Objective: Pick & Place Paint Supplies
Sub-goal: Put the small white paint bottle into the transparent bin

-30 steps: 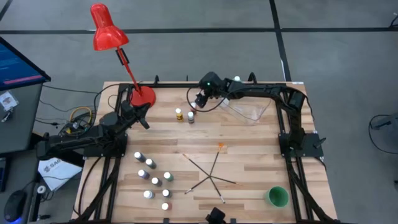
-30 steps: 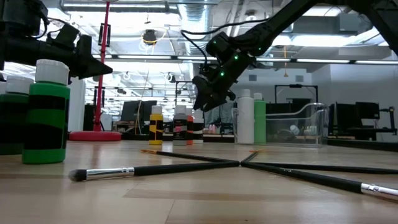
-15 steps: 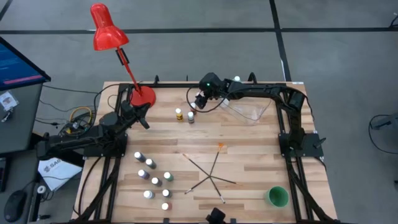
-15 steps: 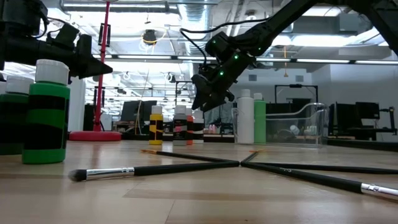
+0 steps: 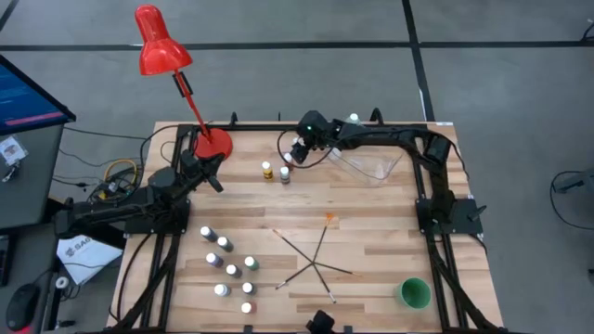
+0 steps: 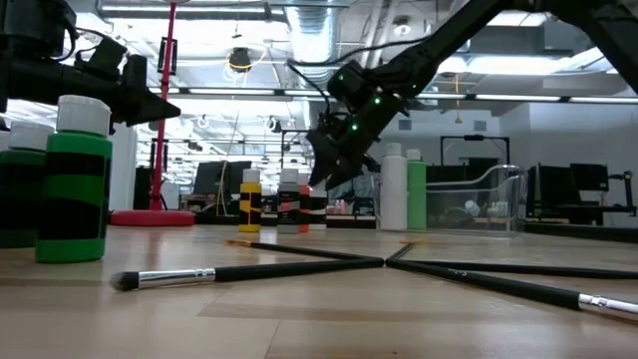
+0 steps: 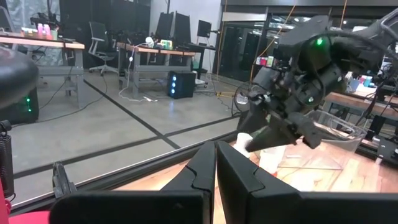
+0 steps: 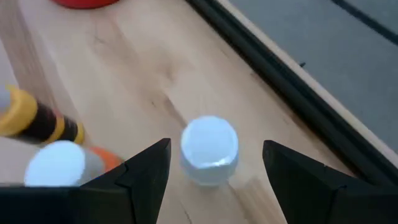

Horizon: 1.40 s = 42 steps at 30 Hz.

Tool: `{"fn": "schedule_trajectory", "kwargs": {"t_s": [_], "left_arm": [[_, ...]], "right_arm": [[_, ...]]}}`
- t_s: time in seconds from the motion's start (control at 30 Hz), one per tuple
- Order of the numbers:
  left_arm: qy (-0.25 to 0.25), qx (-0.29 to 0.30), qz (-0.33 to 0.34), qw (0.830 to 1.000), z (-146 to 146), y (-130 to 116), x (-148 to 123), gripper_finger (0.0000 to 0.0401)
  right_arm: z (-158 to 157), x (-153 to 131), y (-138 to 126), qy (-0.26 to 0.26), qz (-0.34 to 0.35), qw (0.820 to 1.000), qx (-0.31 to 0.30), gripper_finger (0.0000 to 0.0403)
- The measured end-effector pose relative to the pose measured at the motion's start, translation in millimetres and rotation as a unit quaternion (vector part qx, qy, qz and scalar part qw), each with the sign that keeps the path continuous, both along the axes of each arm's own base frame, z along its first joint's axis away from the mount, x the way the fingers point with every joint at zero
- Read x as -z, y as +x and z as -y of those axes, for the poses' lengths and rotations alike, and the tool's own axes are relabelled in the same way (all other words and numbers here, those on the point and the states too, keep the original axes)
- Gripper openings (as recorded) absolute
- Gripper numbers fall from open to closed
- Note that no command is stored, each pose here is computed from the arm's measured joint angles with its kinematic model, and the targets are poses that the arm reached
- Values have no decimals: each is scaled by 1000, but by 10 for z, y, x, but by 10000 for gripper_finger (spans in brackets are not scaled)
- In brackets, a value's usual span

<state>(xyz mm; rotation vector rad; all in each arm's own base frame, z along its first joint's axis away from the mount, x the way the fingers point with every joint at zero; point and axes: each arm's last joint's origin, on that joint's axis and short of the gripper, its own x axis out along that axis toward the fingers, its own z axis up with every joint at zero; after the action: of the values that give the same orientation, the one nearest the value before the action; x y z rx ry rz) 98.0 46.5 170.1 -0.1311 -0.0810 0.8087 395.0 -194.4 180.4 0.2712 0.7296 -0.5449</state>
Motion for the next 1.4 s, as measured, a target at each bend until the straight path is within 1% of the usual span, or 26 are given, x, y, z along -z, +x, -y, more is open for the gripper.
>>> {"fn": "schedule_trajectory", "kwargs": {"t_s": [0.03, 0.13, 0.27, 0.6, 0.7, 0.83, 1.0, 1.17, 1.3, 1.4], "left_arm": [[0, 0, 0, 1000, 0, 0, -1, 8], [1, 0, 3, 1000, 0, 0, -5, 8], [1, 0, 3, 1000, 0, 0, -6, 8], [2, 0, 6, 1000, 0, 0, -11, 8], [2, 0, 6, 1000, 0, 0, -12, 8], [2, 0, 6, 1000, 0, 0, -12, 8], [2, 0, 7, 1000, 0, 0, -13, 8], [2, 0, 8, 1000, 0, 0, -15, 8], [3, 0, 8, 1000, 0, 0, -16, 8], [3, 0, 9, 1000, 0, 0, -17, 8]], "right_arm": [[10, 21, 24, -2, 5, 1000, 0, 250], [1, 115, 21, 7, -13, 1000, -1, 250], [9, 56, 35, -1, 3, 1000, -1, 248], [8, 31, 26, -4, 3, 1000, -3, 233], [-3, 28, 32, -6, 3, 1000, -6, 223], [-21, -51, 32, -14, 12, 1000, -10, 203], [-33, -93, 5, -15, 5, 1000, -11, 180], [-40, -77, -10, -10, -5, 1000, -11, 164], [-43, -69, -15, -7, -10, 1000, -11, 162], [-27, -71, -21, -8, -9, 1000, -10, 169]]}}
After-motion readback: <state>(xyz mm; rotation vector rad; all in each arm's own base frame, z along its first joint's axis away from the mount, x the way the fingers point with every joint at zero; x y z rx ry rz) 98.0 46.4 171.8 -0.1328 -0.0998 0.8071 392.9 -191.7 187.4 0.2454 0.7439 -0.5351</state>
